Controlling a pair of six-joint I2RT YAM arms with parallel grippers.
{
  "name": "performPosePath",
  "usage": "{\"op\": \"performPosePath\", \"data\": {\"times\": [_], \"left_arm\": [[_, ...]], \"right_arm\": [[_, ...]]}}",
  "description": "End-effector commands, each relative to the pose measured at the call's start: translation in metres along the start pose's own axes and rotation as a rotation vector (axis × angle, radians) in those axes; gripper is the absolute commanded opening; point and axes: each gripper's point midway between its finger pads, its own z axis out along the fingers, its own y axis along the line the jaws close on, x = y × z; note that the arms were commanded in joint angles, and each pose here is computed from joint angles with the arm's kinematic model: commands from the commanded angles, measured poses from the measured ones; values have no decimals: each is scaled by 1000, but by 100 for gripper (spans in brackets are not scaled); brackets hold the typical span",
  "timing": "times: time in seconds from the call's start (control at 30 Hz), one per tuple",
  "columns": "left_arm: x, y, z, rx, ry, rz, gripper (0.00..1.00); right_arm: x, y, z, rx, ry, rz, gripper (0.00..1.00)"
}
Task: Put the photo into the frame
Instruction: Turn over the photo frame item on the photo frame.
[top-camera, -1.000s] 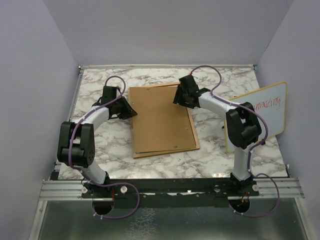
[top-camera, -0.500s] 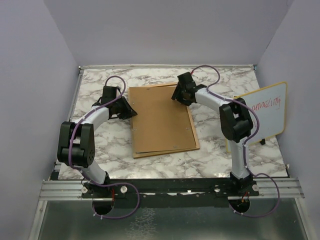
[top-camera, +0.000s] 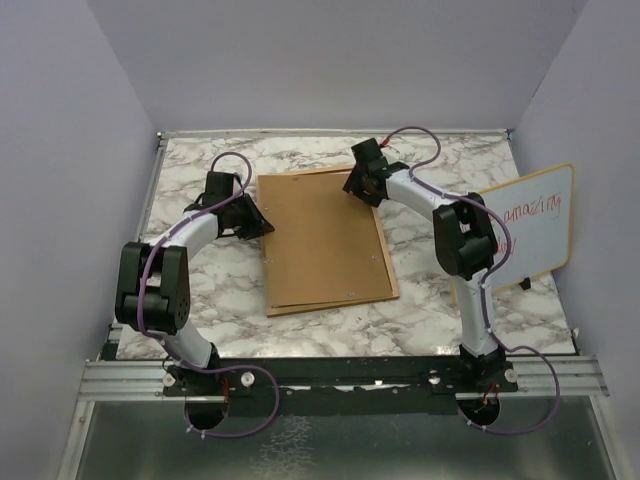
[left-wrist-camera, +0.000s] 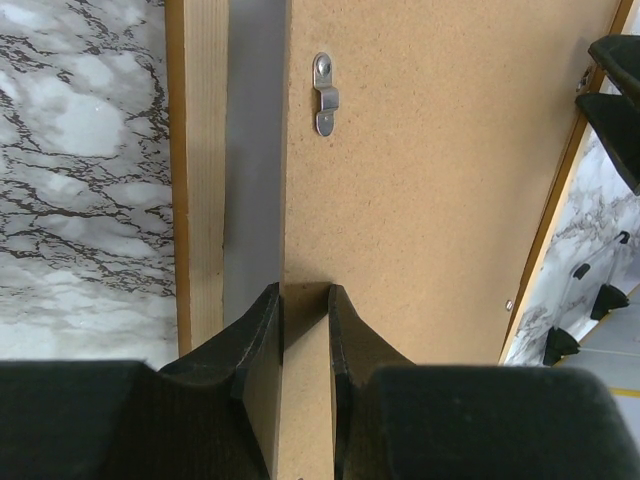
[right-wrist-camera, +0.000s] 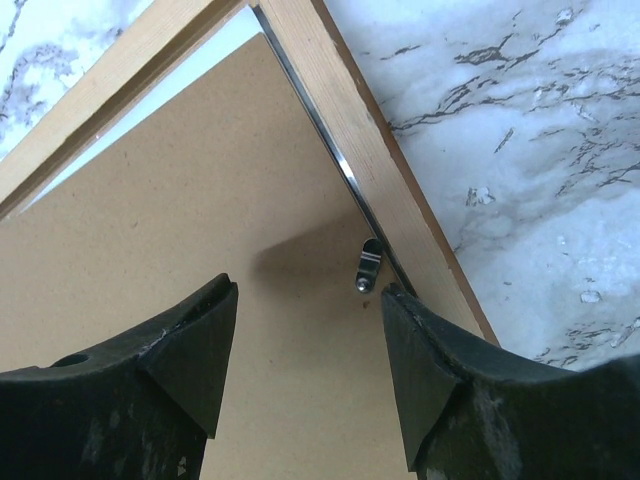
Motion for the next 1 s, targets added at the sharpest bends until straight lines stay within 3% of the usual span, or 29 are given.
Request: {"op": "performPosePath", "data": {"times": [0.0,0.2,0.53,0.67,0.83,0.97], "left_arm": [[6,11,1,-44,42,24,12],[8,14,4,-52,59,35,12],[7,17,10,-58,77,40,12],[8,19,12,-63,83,37,12],[11,21,12,-70,90,33,12],[11,21,12,-71,88,30,12]], "right_arm": [[3,-17,17,81,-6,8,64],[0,-17,26,72,2,7,64],[11,15,28,-130,78,-75,63],[6,26,20,-195,65,-103,63],[-11,22,10,-147,20,-119,62],[-37,25,-22,-142,-23,-149,62]]}}
